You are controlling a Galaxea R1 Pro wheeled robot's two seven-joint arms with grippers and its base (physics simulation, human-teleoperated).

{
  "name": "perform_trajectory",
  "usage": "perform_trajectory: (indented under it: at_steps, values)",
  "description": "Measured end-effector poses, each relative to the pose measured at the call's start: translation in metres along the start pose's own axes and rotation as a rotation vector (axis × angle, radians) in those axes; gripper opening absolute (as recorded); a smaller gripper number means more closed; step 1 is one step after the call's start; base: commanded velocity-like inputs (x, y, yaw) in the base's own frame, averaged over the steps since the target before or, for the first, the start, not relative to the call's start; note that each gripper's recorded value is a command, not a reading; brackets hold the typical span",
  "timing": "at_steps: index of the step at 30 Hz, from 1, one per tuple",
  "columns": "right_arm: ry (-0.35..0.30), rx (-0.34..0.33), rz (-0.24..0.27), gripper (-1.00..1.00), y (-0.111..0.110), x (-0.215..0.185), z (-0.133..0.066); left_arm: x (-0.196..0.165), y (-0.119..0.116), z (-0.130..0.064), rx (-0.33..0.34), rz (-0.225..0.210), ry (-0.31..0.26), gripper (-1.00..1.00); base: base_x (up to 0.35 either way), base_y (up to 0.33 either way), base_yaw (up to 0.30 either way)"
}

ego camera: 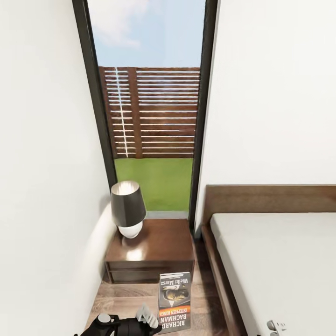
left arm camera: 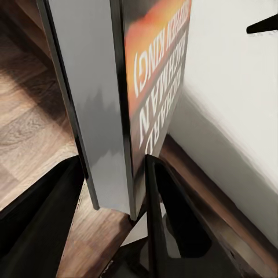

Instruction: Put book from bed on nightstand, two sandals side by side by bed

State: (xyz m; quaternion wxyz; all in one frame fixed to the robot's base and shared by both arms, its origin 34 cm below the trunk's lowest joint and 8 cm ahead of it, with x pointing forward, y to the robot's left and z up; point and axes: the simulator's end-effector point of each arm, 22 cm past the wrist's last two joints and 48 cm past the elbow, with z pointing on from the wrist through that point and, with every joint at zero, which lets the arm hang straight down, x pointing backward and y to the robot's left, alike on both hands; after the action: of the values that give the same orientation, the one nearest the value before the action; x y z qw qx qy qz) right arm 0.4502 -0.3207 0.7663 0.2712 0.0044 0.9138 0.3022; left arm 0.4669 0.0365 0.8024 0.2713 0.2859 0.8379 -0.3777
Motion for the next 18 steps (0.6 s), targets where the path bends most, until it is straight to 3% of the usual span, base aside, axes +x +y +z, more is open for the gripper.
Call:
perform_trajectory:
  at_steps: [18]
  values:
    - [0.0,0.0,0.0,1.0,0.0002,0.0001,0.0002,0.0001,0.0005,-0.0002,-0.001,0.0,0.0,-1.0,0.319,0.0,0.0]
